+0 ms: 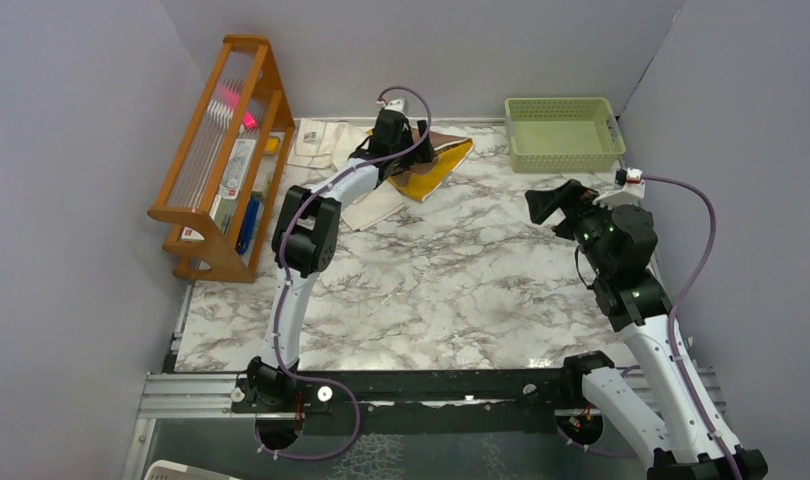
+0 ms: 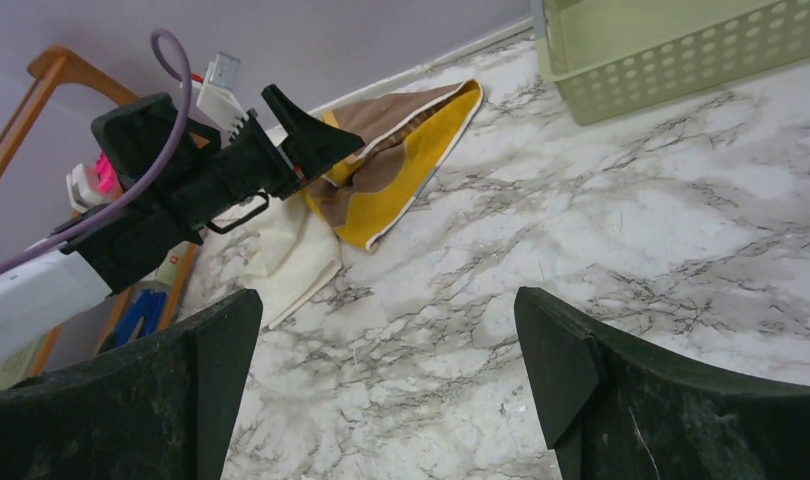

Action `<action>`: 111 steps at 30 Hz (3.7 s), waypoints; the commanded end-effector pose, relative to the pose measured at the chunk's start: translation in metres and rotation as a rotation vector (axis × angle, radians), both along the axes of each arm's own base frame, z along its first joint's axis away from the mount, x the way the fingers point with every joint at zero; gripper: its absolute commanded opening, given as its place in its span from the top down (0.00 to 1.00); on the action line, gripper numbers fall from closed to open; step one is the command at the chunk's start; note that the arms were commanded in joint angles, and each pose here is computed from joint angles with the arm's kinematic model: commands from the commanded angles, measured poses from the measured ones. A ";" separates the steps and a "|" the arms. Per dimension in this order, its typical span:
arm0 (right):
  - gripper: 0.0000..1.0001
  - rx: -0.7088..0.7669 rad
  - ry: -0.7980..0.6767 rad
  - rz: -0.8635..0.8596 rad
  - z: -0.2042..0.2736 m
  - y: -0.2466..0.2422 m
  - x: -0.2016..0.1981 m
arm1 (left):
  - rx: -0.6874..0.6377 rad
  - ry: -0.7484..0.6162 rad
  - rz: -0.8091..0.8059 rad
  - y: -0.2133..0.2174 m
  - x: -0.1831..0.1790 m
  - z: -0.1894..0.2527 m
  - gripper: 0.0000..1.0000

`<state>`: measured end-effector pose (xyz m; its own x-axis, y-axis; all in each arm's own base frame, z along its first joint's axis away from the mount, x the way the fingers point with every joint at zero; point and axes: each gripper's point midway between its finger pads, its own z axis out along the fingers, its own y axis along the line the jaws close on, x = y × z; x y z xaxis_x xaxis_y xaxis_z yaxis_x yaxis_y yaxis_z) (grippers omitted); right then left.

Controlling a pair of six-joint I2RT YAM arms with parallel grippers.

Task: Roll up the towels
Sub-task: Pick up the towel at the corner of the board.

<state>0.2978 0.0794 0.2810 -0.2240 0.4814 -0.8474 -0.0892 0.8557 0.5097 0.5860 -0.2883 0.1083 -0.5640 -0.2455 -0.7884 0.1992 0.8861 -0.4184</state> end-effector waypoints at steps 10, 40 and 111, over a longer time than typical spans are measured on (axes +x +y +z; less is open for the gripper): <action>0.00 -0.058 -0.038 0.032 0.007 0.004 0.009 | -0.023 0.007 -0.040 -0.031 0.029 -0.035 0.63; 0.00 -0.323 0.050 0.428 -0.019 0.049 0.023 | 0.005 -0.204 -0.037 0.001 -0.006 0.096 1.00; 0.00 -0.301 -0.025 0.368 -0.017 0.041 0.010 | 0.088 0.053 0.017 -0.011 -0.012 -0.072 1.00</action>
<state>0.3053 0.1276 0.2511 -0.3705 0.0870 -0.9248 -0.4499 0.8542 0.2606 0.5697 -0.3035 0.0369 -0.6112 -0.2451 -0.7525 0.1441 0.9005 -0.4104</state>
